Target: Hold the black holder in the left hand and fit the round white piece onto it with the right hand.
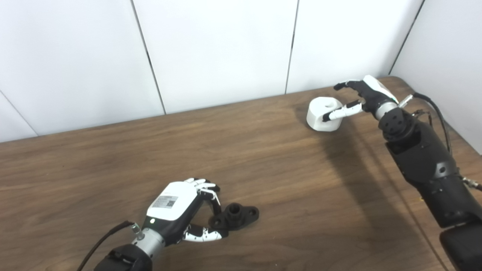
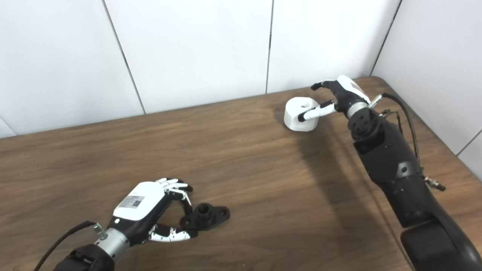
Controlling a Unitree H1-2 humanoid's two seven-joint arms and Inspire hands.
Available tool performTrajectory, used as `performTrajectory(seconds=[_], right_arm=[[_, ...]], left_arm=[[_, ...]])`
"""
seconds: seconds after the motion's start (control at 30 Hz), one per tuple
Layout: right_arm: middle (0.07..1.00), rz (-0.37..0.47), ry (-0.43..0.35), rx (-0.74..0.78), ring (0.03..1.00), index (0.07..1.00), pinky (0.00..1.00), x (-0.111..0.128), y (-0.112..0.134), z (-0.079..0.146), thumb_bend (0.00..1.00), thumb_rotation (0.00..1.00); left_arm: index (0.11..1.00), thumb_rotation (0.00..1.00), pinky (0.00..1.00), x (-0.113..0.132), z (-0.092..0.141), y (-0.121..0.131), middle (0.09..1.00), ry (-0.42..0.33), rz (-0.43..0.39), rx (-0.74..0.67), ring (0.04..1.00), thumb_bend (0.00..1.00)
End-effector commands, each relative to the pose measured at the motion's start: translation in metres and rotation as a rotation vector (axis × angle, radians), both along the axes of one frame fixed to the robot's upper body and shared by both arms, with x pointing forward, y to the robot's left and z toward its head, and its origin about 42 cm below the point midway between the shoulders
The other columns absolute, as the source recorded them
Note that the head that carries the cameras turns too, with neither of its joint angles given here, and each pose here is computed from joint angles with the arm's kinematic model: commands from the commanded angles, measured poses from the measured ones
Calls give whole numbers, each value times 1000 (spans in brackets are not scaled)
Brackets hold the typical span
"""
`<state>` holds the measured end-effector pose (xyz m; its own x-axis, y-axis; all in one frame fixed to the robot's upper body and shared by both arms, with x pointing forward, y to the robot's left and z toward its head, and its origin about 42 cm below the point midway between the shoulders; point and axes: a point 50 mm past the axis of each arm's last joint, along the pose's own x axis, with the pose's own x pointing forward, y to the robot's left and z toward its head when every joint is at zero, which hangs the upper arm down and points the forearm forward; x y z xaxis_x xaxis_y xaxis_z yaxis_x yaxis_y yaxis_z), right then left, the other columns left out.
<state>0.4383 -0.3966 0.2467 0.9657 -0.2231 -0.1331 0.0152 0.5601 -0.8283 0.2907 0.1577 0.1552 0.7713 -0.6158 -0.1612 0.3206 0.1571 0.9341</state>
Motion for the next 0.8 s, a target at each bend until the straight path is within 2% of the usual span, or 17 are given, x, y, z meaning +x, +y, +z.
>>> performTrajectory(seconds=[0.0,0.77], right_arm=[[907,1,-89,-16,939,769,917,9,-5,36,876,316],[906,47,-29,-47,941,746,929,13,-2,37,878,254]], left_arm=[[490,51,923,-20,-47,20,817,188,32,162,891,513],[490,52,925,-19,-48,20,817,193,35,161,893,513]])
